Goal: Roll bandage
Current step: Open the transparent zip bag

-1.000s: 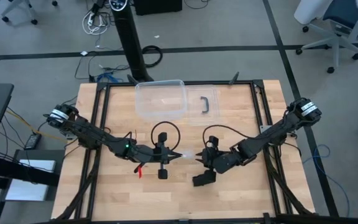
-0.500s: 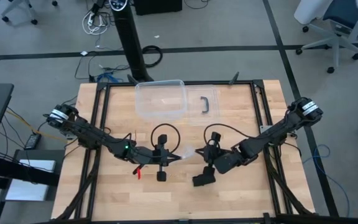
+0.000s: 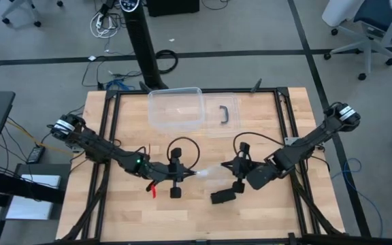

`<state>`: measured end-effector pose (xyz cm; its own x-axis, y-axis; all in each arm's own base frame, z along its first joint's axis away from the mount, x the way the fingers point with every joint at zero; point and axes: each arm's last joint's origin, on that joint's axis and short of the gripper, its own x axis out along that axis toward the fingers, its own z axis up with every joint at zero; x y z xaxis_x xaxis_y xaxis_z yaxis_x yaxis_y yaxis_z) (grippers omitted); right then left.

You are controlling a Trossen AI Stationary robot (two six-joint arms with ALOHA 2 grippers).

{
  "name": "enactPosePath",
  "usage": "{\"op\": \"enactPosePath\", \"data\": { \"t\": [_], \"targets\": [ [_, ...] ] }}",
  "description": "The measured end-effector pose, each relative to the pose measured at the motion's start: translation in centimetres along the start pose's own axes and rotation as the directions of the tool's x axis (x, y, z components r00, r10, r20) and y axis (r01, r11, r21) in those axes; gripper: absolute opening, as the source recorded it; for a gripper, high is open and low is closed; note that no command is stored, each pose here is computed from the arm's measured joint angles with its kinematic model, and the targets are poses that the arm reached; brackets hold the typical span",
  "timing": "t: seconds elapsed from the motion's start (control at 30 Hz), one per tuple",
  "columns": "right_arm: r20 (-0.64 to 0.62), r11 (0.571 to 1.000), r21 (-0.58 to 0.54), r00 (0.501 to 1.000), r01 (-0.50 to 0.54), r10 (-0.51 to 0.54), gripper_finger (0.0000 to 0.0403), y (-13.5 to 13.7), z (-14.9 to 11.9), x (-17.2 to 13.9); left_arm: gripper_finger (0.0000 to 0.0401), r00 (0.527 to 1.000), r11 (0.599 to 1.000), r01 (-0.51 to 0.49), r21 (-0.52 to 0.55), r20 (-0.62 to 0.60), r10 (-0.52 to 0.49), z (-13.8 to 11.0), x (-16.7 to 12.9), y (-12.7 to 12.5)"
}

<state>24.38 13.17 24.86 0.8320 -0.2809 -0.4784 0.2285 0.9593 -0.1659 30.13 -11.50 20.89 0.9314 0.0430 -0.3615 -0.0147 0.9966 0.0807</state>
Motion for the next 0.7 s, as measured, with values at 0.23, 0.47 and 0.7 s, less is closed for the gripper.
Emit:
{"op": "enactPosePath", "data": {
  "t": [0.23, 0.47, 0.7],
  "targets": [
    [0.005, 0.998, 0.043, 0.999, -0.041, 0.04, 0.0029, -0.4, 0.1, -2.4, 0.0, 0.998, 1.0, 0.018, -0.012, 0.052, -0.018, 0.5, -0.1, -0.4],
    [-0.024, 0.99, 0.123, 0.997, -0.066, 0.069, 0.0119, 1.1, -2.1, -4.7, 0.0, 0.975, 0.999, 0.031, 0.007, 0.221, -0.032, 2.2, -0.5, -0.8],
    [0.05, 0.961, 0.253, 0.993, -0.115, 0.106, 0.016, 2.9, -6.0, -5.2, 0.0, 0.948, 0.999, 0.018, -0.026, 0.317, -0.009, 3.2, -0.7, -0.5]
  ]
}}
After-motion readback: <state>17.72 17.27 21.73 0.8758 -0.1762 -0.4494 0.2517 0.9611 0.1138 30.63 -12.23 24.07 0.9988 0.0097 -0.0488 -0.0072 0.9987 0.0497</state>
